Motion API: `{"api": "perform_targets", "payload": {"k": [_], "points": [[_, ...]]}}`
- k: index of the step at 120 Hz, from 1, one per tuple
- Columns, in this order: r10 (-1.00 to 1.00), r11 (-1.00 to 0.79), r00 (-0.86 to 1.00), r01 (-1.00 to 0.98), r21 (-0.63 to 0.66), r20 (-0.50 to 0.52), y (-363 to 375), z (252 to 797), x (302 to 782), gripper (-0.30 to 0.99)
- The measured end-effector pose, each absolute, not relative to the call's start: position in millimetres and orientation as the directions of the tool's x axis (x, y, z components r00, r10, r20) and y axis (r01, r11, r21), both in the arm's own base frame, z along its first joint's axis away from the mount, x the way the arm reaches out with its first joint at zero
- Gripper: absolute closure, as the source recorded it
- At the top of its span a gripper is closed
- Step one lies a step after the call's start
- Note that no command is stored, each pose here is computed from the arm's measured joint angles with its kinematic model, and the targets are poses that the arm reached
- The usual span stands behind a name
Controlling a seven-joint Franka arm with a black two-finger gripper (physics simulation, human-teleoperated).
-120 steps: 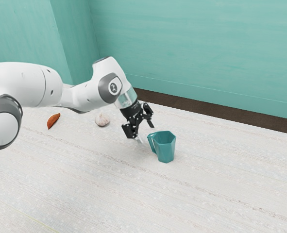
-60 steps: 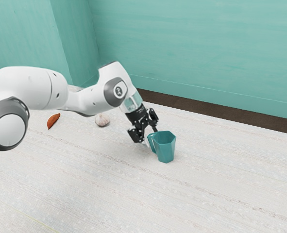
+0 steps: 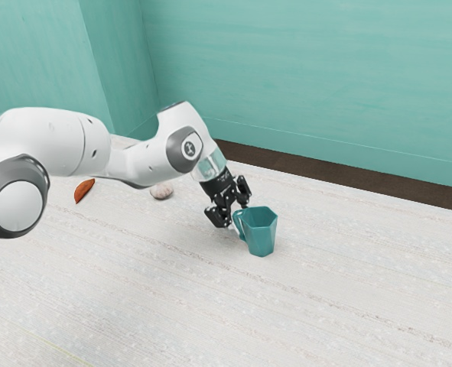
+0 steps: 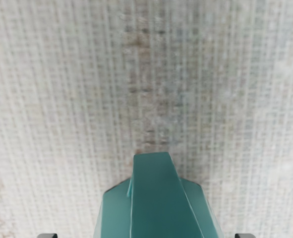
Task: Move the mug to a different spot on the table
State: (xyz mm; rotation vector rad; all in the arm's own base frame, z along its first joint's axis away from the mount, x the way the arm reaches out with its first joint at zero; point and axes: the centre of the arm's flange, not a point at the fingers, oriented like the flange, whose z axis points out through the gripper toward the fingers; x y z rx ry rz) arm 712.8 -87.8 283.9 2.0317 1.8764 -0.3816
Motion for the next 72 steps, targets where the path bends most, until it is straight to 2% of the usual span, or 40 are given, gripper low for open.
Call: {"api": "perform_targets", "payload": {"k": [22, 42, 72], "points": [[0.903, -0.061, 0.084, 0.996, 0.067, -0.422, -87, 280, 713, 0.36], [0.904, -0.061, 0.084, 0.996, 0.069, -0.419, -85, 279, 713, 0.57], [0.908, -0.06, 0.095, 0.993, 0.1, -0.408, -71, 305, 714, 0.66]]}}
